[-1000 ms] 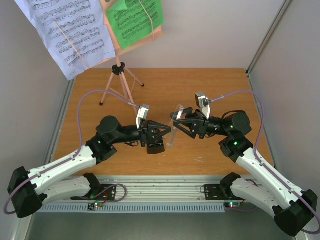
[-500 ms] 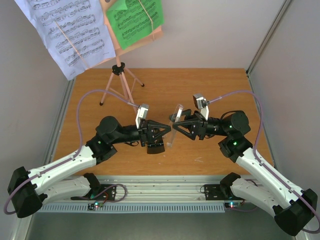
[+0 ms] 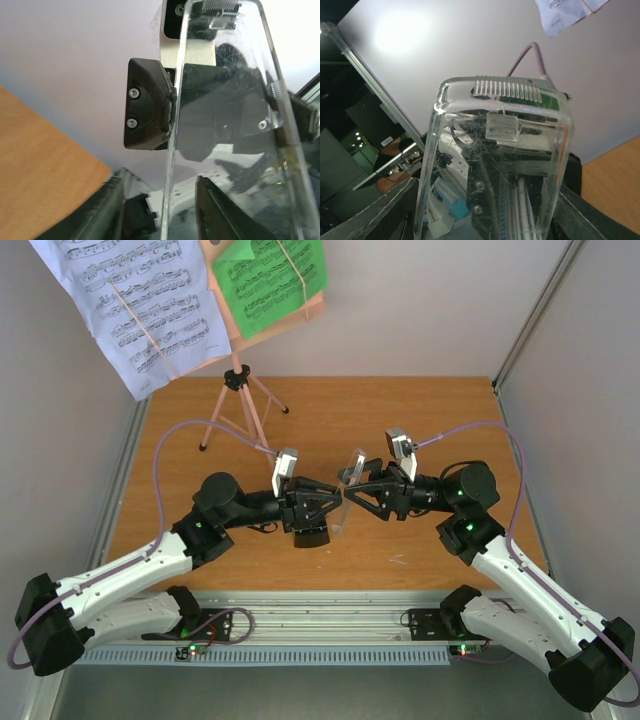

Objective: Pack up the instrument practice props

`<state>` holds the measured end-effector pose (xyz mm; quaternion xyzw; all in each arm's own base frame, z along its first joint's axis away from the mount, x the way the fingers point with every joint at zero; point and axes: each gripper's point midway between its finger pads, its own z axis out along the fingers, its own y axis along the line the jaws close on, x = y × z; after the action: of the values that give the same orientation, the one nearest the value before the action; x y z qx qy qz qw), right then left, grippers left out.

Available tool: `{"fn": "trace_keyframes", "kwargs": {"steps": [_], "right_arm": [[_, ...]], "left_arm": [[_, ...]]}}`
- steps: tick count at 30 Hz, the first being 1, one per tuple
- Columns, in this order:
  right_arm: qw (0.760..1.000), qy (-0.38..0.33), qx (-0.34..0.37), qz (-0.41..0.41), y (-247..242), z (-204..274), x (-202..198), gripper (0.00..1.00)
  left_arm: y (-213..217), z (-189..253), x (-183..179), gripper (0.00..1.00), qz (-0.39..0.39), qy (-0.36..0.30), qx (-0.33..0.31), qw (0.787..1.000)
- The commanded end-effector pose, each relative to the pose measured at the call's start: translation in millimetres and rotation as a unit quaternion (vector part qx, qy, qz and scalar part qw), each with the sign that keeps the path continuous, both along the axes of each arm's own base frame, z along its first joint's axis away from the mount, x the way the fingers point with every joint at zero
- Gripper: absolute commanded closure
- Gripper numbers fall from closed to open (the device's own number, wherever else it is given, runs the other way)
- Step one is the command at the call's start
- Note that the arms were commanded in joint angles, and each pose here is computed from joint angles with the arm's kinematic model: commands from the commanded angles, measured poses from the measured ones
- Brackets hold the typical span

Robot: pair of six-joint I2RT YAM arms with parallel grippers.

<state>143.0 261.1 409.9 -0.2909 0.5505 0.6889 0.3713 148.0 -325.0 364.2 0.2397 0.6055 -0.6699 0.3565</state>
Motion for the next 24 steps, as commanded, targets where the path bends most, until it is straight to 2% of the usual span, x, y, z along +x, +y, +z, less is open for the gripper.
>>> {"fn": "trace_keyframes", "kwargs": {"steps": [1, 4, 8, 12, 15, 24], "right_arm": [[1.0, -0.024, -0.01, -0.014, -0.7, -4.0, -0.9, 0.49], [0.998, -0.031, -0.03, -0.035, -3.3, -9.0, 0.4, 0.5], [0.993, -0.038, -0.074, -0.08, -10.0, -22.8, 5.5, 0.5], [0.983, -0.041, -0.128, -0.126, -18.7, -45.0, 13.0, 0.5], [0.978, -0.041, -0.147, -0.139, -22.5, -55.8, 14.4, 0.5], [0.975, -0.031, -0.168, -0.142, -22.2, -74.4, 17.6, 0.5]], "left_arm": [[6.8, -5.9, 5.0, 0.48, 0.03, -0.005, 0.012, 0.999], [15.5, -21.3, 8.2, 0.23, 0.057, 0.0, 0.034, 0.998], [32.7, -49.5, 11.6, 0.02, 0.101, 0.005, 0.074, 0.992], [58.5, -108.0, 23.0, 0.01, 0.172, 0.015, 0.164, 0.971], [74.0, -144.0, 27.1, 0.01, 0.205, 0.002, 0.205, 0.957], [82.7, -227.2, 31.2, 0.01, 0.223, -0.043, 0.249, 0.942]]}}
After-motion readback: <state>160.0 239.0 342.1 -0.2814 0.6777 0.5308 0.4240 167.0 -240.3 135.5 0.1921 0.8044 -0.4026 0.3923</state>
